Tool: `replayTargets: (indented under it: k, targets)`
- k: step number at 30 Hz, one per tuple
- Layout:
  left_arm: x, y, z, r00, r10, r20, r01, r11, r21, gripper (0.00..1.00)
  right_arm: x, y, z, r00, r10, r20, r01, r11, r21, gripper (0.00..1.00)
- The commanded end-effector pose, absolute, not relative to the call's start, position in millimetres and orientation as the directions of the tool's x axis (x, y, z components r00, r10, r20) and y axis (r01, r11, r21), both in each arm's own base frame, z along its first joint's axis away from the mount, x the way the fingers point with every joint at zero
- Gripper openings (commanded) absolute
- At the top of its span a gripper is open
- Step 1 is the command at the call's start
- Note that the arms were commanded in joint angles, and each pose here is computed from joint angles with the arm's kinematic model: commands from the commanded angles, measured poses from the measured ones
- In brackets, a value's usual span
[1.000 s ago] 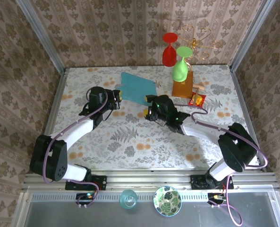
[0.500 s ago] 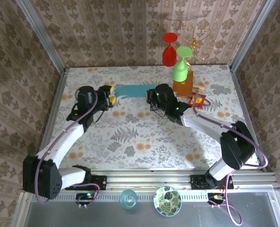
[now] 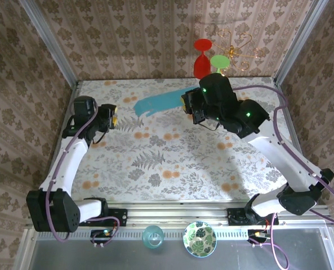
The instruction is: Fold the paper box
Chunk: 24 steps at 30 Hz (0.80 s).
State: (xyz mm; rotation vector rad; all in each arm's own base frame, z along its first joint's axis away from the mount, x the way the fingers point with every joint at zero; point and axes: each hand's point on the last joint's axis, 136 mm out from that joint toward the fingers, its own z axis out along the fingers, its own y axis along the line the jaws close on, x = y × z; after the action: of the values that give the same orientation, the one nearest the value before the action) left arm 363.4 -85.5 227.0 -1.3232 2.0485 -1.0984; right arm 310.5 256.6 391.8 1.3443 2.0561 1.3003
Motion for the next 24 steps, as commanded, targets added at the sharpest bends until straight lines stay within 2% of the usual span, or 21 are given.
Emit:
replayTargets:
  k: [1, 8, 10, 14, 24]
  targets:
    - [355.3, -86.7, 242.9, -0.465, -0.885, 0.021, -0.525, 0.257, -0.811, 0.43, 290.3, 246.5, 342.2, -0.454, 0.883, 0.123, 0.685, 0.257, 0.682, 0.0]
    - [326.8, -84.7, 229.9, -0.474, -0.879, 0.058, -0.603, 0.276, -0.748, 0.4, 320.4, 249.8, 310.6, -0.437, 0.899, 0.023, 0.739, 0.344, 0.579, 0.0]
    - [321.0, -85.7, 219.9, -0.474, -0.876, 0.089, -0.625, 0.263, -0.735, 0.38, 330.0, 256.9, 288.5, -0.422, 0.904, 0.07, 0.794, 0.332, 0.51, 0.0]
    - [316.1, -86.7, 211.0, -0.463, -0.876, 0.135, -0.648, 0.231, -0.726, 0.37, 353.9, 262.9, 271.1, -0.404, 0.913, 0.062, 0.836, 0.341, 0.43, 0.0]
    - [322.2, -87.2, 229.8, -0.493, -0.864, 0.102, -0.613, 0.262, -0.745, 0.4, 408.4, 276.0, 232.8, -0.353, 0.933, 0.071, 0.871, 0.3, 0.388, 0.0]
